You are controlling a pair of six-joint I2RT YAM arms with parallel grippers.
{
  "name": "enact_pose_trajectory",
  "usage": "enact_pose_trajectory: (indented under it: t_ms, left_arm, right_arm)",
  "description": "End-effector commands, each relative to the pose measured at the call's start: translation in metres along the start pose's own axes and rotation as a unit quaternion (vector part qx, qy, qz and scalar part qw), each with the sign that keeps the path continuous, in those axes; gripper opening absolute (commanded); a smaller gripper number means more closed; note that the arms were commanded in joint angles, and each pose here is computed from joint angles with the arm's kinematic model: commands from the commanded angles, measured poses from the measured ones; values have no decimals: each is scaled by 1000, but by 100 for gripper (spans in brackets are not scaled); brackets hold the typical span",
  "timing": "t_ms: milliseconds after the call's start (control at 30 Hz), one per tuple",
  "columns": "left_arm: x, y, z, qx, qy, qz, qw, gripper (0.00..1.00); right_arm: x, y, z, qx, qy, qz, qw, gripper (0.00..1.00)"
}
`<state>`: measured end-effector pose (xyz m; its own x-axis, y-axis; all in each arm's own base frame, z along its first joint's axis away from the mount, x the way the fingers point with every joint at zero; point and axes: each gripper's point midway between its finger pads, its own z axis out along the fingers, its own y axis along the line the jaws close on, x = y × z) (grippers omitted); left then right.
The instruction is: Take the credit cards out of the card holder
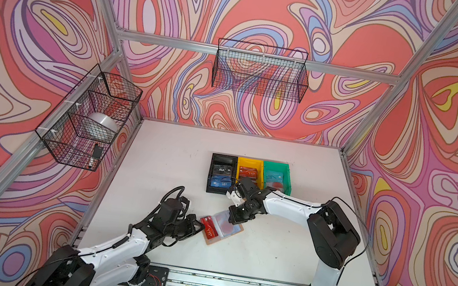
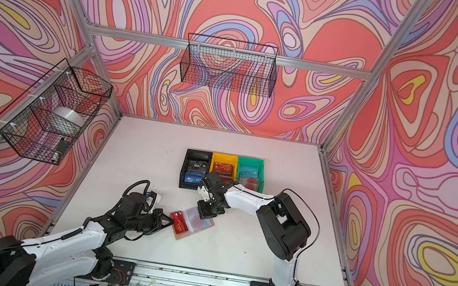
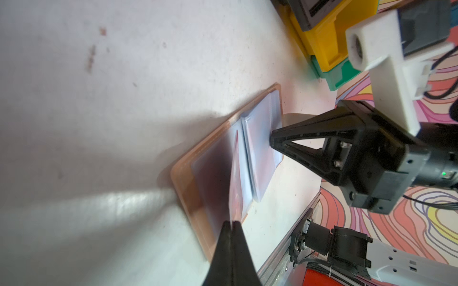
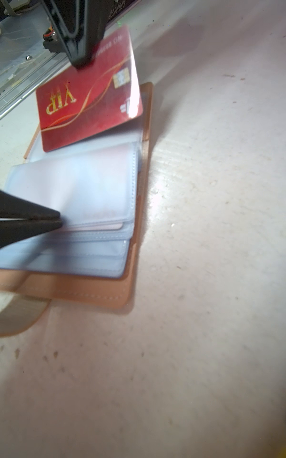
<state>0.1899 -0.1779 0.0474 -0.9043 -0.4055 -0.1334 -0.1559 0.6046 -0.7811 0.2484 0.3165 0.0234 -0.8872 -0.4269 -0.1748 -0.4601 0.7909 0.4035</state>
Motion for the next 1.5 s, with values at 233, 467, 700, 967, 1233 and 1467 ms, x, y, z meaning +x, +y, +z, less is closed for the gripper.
enact_pose_trajectory:
  t_ms: [233, 467, 700, 967, 1233, 1467]
  left_arm:
    - [11, 41, 0, -71, 17, -35, 997, 1]
    - [10, 41, 3, -73, 23, -31, 997, 0]
    - [11, 45, 1, -79, 18, -33, 996, 0]
    - [12, 51, 3, -86, 20, -35, 995, 1]
    - [13, 51, 6, -78, 21, -40, 996, 0]
    - [13, 52, 4, -82, 19, -39, 996, 0]
  right_arm:
    - [19, -39, 4, 102, 27, 9, 994, 6]
    - [14, -43, -6, 111, 15, 9, 994, 7]
    - [16, -45, 2, 107, 24, 10, 994, 7]
    - [4, -42, -20, 125, -5, -6, 992, 6]
    - [5, -39, -13, 107, 2, -6, 994, 6]
    - [4, -28, -10, 80, -4, -2, 997, 7]
